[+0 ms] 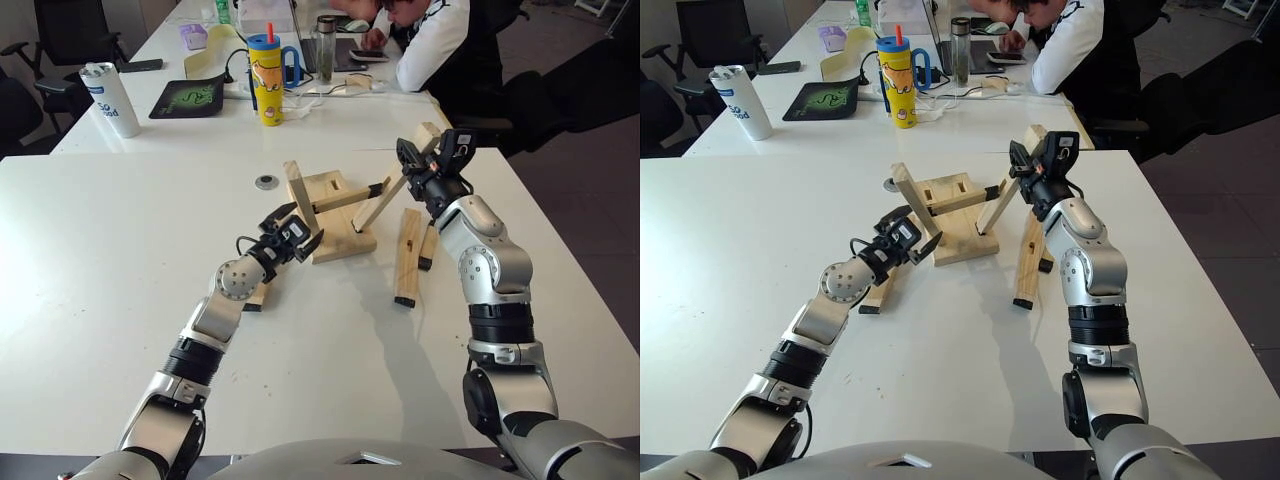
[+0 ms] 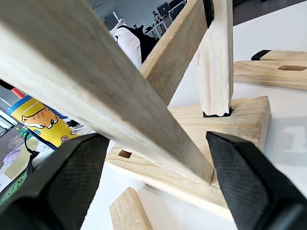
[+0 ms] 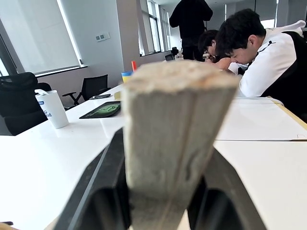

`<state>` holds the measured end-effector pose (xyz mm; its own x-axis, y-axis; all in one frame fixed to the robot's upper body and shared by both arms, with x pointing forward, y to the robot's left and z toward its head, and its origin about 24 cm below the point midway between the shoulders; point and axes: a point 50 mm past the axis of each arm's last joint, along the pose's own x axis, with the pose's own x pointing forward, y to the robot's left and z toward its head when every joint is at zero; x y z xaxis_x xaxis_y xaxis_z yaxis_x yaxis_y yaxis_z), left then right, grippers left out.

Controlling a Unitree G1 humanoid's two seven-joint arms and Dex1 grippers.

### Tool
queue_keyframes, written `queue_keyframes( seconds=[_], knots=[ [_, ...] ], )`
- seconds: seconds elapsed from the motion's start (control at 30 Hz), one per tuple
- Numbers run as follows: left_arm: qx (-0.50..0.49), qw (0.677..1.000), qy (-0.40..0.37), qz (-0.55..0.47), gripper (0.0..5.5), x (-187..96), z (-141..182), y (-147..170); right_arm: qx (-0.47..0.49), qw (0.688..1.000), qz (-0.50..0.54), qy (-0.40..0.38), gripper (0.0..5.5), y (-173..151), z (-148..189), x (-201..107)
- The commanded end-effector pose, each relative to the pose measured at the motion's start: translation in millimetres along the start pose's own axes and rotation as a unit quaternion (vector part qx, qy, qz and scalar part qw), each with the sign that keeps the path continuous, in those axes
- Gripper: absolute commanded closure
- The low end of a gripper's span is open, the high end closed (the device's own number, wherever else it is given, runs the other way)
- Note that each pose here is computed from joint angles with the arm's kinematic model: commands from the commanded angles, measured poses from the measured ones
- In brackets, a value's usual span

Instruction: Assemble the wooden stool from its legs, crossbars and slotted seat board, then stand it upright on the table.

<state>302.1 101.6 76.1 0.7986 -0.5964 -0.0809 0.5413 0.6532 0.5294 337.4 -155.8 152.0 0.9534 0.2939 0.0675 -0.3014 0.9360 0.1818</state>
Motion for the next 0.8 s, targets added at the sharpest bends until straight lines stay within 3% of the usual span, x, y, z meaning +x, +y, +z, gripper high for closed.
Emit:
queue_keyframes(
  seconds=[0.03,0.1,0.37,0.8],
  knots=[
    [-0.010,1.000,-0.002,0.003,1.83,-1,0,-2,-0.025,0.987,-0.010,0.158,4.43,-9,-68,-17],
    [-0.015,1.000,-0.002,0.004,1.83,-1,0,-2,0.051,0.986,-0.011,0.160,4.42,-6,-68,-17],
    [-0.169,0.984,-0.039,0.044,1.83,-1,4,7,0.015,0.986,-0.024,0.165,4.42,-9,-72,-15],
    [-0.230,0.970,-0.009,0.083,1.83,-28,-20,1,-0.009,0.981,-0.041,0.190,4.42,-17,-78,-16]
  ],
)
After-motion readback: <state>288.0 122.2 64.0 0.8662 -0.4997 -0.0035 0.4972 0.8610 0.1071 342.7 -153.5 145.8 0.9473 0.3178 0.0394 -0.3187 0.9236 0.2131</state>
